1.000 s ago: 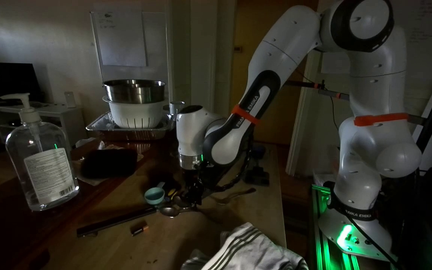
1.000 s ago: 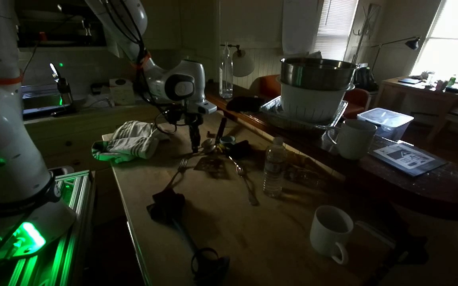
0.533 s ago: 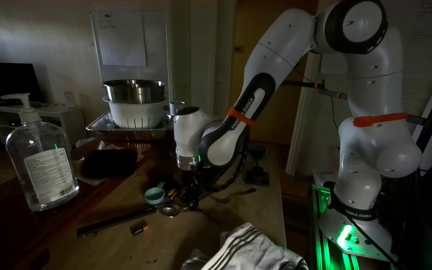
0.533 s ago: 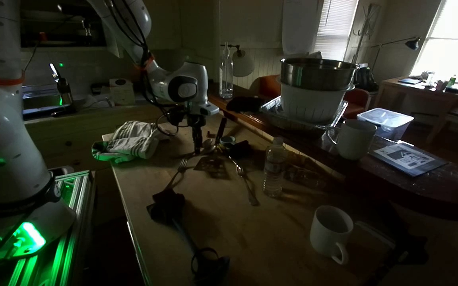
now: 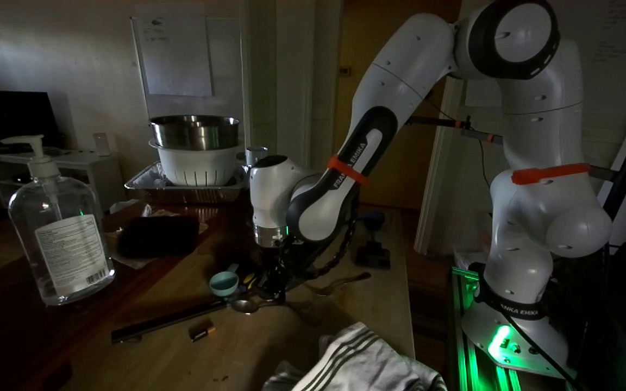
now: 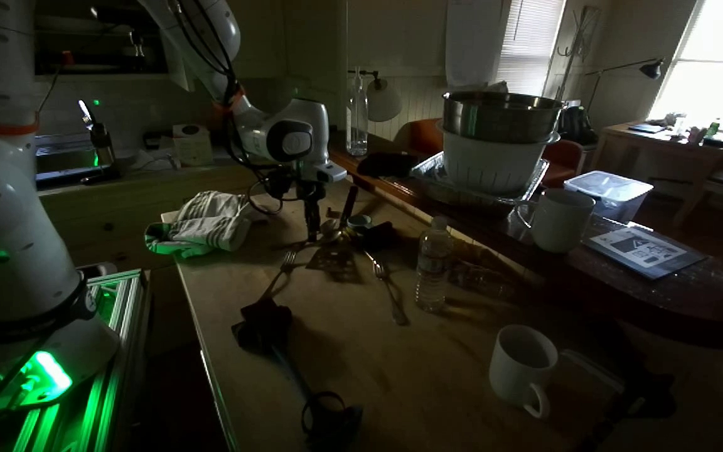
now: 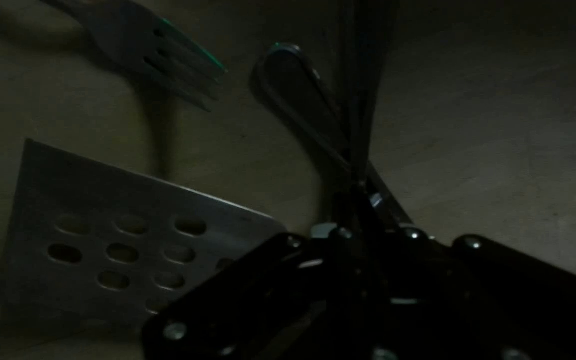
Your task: Put one spoon in the cup
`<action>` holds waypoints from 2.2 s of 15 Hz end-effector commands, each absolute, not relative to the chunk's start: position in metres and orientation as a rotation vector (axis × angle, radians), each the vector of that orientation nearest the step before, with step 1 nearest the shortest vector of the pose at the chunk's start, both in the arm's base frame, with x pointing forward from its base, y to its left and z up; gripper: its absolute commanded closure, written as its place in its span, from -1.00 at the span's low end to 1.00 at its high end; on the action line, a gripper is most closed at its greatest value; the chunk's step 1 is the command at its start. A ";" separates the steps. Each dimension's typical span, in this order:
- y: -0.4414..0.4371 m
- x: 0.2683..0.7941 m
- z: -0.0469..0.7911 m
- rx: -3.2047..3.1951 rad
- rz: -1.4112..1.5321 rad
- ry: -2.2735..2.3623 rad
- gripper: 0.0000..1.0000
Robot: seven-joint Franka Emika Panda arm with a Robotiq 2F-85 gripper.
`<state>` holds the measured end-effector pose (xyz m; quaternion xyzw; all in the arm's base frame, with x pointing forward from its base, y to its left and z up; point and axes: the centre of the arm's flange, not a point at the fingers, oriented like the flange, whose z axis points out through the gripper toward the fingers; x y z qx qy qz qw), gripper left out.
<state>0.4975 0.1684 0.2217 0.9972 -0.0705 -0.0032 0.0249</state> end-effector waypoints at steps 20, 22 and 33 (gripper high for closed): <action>0.153 0.492 0.201 3.085 -0.044 -0.299 0.59; 0.149 0.492 0.203 3.082 -0.040 -0.310 0.47; 0.137 0.487 0.201 3.066 -0.065 -0.329 0.40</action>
